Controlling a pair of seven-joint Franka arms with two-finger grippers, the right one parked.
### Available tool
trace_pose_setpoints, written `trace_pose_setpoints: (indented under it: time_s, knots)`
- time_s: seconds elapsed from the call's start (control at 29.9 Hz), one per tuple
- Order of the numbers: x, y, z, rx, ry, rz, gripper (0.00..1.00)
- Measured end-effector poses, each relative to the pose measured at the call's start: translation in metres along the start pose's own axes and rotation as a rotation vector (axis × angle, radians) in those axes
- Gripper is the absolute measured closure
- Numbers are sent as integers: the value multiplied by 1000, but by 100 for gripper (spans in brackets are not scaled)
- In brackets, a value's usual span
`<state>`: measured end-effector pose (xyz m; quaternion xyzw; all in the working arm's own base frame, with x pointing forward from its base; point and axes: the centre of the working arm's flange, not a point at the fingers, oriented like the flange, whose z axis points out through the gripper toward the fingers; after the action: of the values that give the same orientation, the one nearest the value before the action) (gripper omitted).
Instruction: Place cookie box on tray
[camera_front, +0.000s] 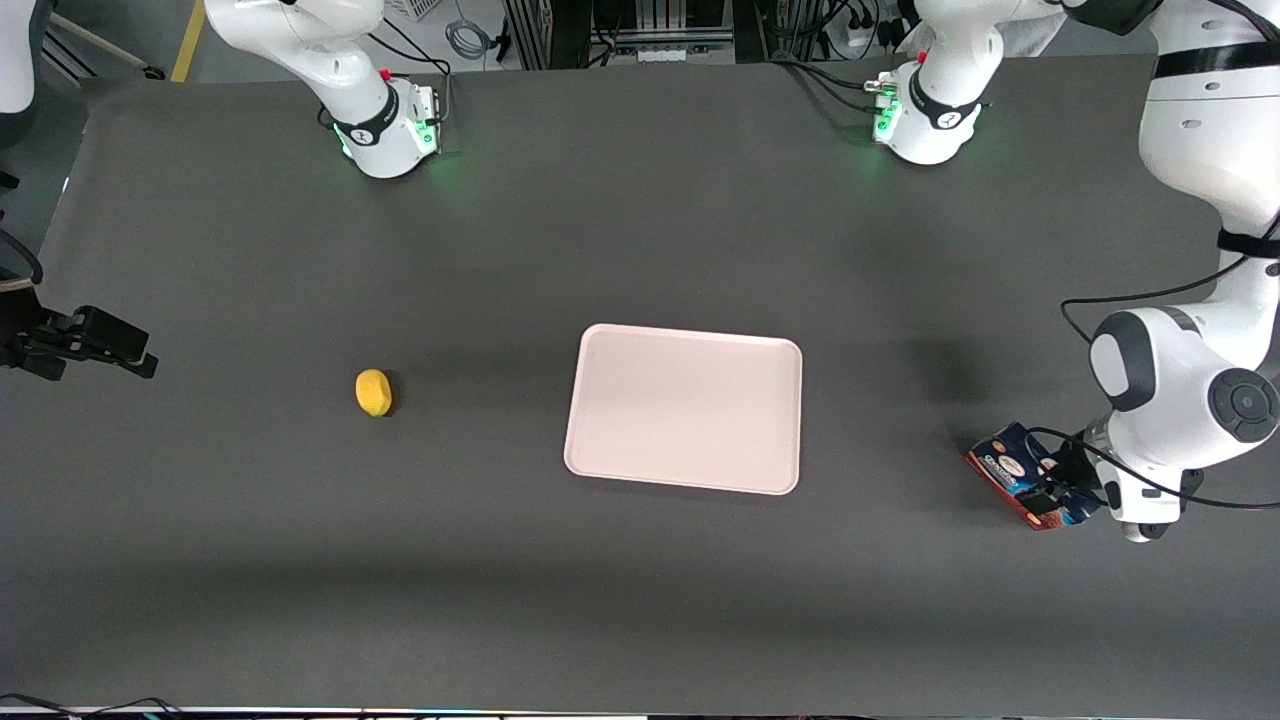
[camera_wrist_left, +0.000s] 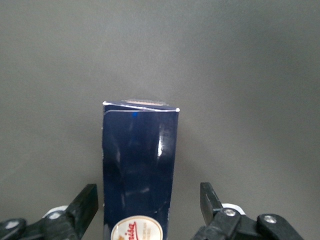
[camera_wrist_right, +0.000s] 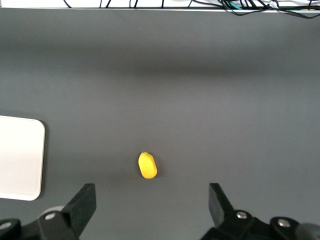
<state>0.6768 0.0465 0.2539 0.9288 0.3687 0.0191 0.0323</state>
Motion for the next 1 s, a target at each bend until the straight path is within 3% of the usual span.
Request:
trace_pose_setpoints:
  time_s: [0.23, 0.47, 0.57, 1.0]
  knots:
    - [0, 0, 3, 2, -3, -3, 44]
    - [0, 0, 3, 1, -1, -4, 53]
    - [0, 1, 2, 0, 0, -3, 63]
    - [-1, 10, -5, -5, 5, 12, 74]
